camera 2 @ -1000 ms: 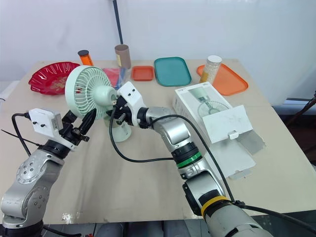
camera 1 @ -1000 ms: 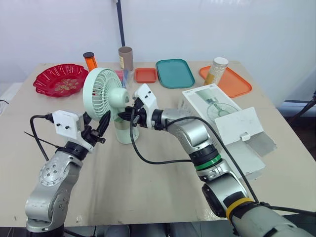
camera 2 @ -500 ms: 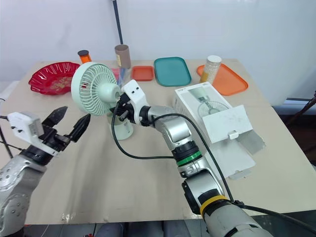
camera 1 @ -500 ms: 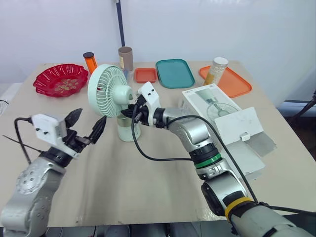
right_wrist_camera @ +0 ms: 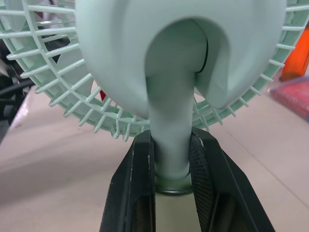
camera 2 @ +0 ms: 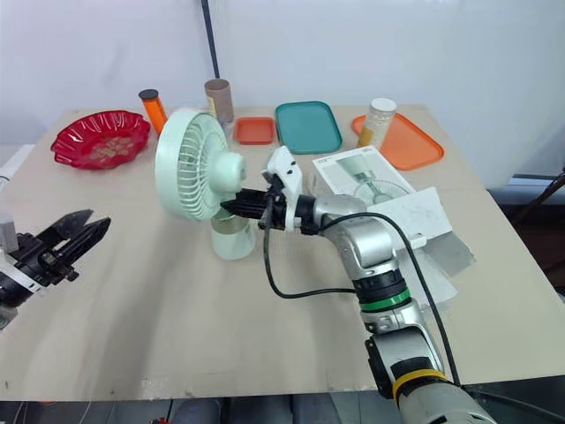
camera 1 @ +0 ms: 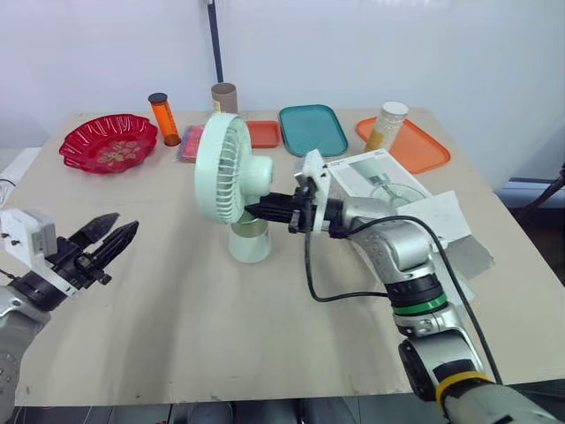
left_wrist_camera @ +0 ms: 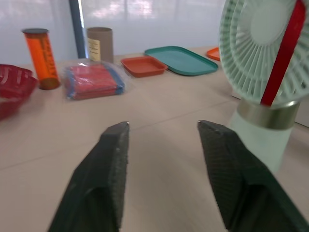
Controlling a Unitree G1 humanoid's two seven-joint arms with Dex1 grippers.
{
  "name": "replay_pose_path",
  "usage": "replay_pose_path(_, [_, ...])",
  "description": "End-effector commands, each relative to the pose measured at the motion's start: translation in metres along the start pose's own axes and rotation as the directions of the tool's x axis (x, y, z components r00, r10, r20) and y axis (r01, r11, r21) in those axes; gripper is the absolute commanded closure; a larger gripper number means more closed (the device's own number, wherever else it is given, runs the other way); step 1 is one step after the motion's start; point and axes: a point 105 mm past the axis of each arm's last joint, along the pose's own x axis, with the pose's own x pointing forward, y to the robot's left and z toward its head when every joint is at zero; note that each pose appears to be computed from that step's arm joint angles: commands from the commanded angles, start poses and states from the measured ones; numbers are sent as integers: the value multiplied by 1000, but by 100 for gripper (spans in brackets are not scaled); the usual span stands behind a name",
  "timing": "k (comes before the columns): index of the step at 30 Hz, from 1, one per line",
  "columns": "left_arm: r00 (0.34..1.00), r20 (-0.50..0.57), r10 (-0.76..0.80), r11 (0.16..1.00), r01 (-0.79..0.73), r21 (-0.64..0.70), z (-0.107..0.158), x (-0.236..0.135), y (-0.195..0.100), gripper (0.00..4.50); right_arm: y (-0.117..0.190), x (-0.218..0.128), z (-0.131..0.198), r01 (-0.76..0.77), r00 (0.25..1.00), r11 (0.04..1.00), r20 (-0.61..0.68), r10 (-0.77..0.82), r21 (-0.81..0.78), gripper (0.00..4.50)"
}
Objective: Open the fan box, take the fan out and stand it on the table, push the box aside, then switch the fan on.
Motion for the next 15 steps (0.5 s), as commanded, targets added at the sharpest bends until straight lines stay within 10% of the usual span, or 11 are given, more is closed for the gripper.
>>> replay_pose_path(1, [993, -15, -120, 993, 120, -13, -8, 8, -14, 366, 27, -11, 34, -102, 986, 993, 130, 108, -55, 409])
replay_pose_path(4, [983, -36, -182, 983, 180, -36, -18, 12, -22, 445, 40, -18, 31, -144, 980, 988, 129, 150, -50, 409])
replay_pose_path(15, [946, -99, -308, 951, 305, -47, -44, 38, -50, 445, 58, -25, -14, -154, 988, 986, -8, 154, -59, 409])
